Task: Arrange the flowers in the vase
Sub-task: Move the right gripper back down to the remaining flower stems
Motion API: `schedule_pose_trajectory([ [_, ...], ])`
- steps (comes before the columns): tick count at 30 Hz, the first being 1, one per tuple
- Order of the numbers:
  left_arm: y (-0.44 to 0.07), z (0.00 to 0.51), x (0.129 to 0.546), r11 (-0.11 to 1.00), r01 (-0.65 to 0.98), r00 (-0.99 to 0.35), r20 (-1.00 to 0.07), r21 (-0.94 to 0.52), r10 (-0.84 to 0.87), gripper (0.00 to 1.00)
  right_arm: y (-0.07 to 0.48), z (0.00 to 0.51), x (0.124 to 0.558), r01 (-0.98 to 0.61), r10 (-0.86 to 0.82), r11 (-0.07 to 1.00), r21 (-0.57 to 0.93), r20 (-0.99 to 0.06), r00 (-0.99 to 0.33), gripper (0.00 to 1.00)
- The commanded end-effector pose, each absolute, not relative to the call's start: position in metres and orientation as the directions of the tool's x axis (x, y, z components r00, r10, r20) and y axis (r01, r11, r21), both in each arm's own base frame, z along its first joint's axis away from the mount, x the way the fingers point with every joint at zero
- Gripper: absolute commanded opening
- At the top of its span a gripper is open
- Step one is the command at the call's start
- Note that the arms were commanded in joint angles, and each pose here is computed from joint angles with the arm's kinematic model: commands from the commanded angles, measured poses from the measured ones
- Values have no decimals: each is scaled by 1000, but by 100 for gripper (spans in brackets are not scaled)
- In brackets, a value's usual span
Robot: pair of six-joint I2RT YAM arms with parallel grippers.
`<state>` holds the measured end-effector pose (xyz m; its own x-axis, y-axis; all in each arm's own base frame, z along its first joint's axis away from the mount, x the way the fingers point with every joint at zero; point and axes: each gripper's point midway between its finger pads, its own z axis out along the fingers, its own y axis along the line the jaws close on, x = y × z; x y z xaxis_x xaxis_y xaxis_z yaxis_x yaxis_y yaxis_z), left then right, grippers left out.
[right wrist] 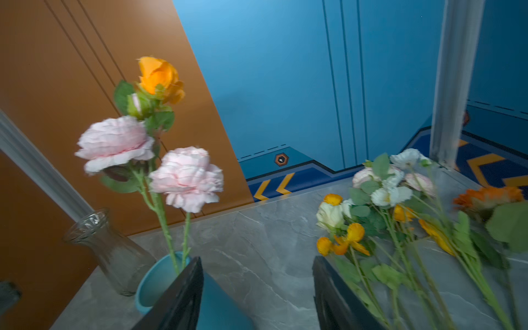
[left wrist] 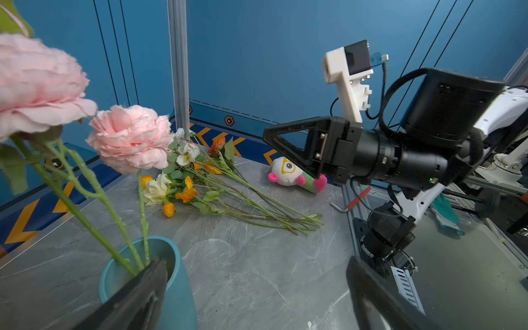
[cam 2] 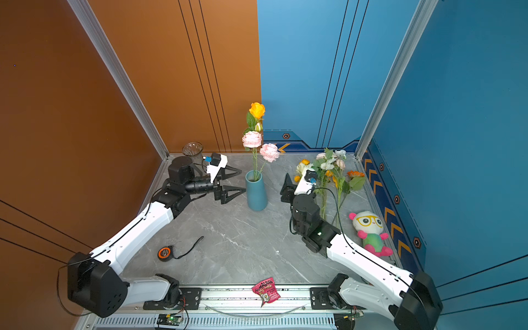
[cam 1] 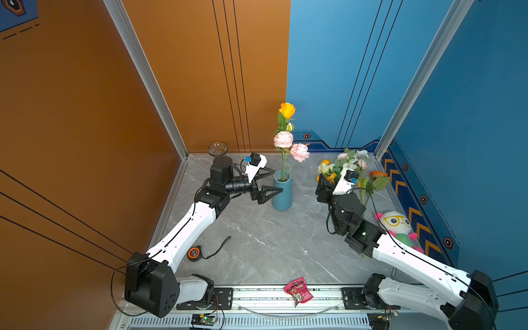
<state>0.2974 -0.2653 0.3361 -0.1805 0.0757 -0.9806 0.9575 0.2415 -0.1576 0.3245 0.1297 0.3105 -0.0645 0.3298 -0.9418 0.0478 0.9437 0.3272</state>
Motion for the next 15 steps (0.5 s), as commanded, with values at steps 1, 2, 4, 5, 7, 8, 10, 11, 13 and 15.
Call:
schedule_pose_trajectory([
  [1, -276, 334, 288, 226, 966, -151, -985, -129, 86, 98, 58, 226, 305, 287, 297, 934, 211, -906, -301, 61],
  [2, -282, 332, 285, 216, 967, -155, -984, -132, 91, 98, 39, 216, 301, 335, 335, 915, 223, -883, -328, 60],
  [4, -295, 326, 279, 203, 968, -169, -980, -145, 105, 98, 12, 199, 297, 401, 410, 881, 252, -829, -380, 58],
  [5, -303, 322, 275, 199, 969, -173, -978, -148, 116, 98, 2, 190, 296, 423, 451, 864, 271, -791, -414, 58],
  [7, -321, 309, 263, 179, 972, -180, -970, -150, 166, 98, -13, 173, 299, 457, 513, 839, 294, -705, -489, 58],
  [8, -331, 299, 255, 177, 974, -177, -962, -141, 210, 98, -17, 163, 301, 464, 533, 834, 298, -654, -537, 58],
  [10, -346, 275, 242, 181, 980, -143, -933, -86, 330, 98, -24, 144, 305, 484, 554, 826, 288, -572, -605, 56],
  [11, -353, 261, 236, 184, 982, -114, -909, -42, 401, 98, -28, 135, 309, 492, 553, 828, 269, -541, -634, 55],
  [13, -357, 231, 227, 185, 982, -67, -838, 41, 541, 98, -38, 119, 315, 513, 539, 834, 203, -504, -675, 48],
  [15, -360, 211, 221, 166, 982, -29, -787, 94, 616, 98, -44, 107, 325, 525, 526, 837, 150, -482, -700, 43],
])
